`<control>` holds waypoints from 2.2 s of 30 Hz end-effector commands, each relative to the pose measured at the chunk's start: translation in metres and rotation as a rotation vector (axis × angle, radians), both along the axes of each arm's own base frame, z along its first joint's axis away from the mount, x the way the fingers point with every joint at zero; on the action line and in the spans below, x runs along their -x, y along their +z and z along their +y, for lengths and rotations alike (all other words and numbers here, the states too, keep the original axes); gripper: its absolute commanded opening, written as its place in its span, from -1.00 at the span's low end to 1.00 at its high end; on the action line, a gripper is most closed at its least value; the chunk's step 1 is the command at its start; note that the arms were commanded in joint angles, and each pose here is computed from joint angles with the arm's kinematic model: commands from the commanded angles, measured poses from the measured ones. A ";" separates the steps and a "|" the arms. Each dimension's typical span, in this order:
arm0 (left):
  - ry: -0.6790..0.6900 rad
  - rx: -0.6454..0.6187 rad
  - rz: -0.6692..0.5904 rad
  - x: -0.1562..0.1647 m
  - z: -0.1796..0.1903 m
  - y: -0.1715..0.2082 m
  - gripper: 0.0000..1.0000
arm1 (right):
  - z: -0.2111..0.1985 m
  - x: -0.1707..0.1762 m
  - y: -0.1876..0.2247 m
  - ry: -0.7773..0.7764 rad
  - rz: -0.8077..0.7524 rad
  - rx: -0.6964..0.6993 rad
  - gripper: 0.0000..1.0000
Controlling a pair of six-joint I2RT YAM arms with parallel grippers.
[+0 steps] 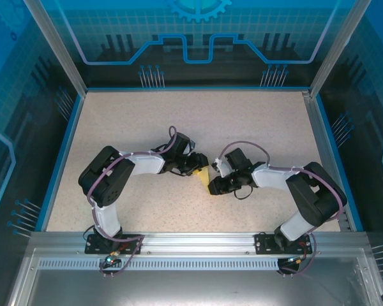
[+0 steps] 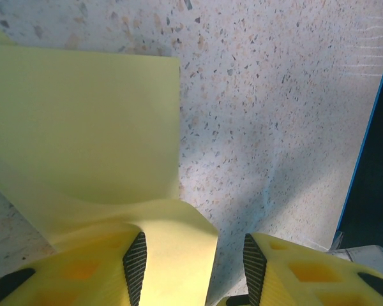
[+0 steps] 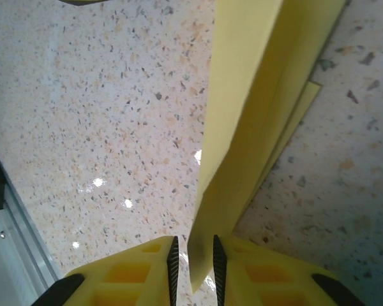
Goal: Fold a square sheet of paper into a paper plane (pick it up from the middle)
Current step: Fold the wing for the fifth time at the center of the table.
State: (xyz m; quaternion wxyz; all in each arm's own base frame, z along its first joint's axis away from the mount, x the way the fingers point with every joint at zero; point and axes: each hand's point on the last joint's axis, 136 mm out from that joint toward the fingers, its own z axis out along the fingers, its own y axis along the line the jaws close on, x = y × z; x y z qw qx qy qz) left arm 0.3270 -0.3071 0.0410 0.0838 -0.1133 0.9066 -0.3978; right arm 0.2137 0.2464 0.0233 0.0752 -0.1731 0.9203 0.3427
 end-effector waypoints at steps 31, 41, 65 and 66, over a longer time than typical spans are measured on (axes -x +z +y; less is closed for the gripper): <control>0.016 0.003 0.000 0.000 0.004 0.005 -0.06 | 0.010 0.004 -0.011 0.054 0.009 0.077 -0.93; 0.035 -0.015 0.013 0.001 0.008 0.000 -0.07 | 0.011 0.012 -0.027 0.042 0.052 0.081 -0.94; -0.034 0.057 -0.031 -0.009 -0.010 0.012 0.08 | 0.003 -0.005 -0.015 -0.053 0.120 -0.077 -0.93; -0.033 0.051 -0.027 -0.010 -0.009 0.009 0.07 | 0.003 -0.005 -0.016 -0.057 0.125 -0.079 -0.93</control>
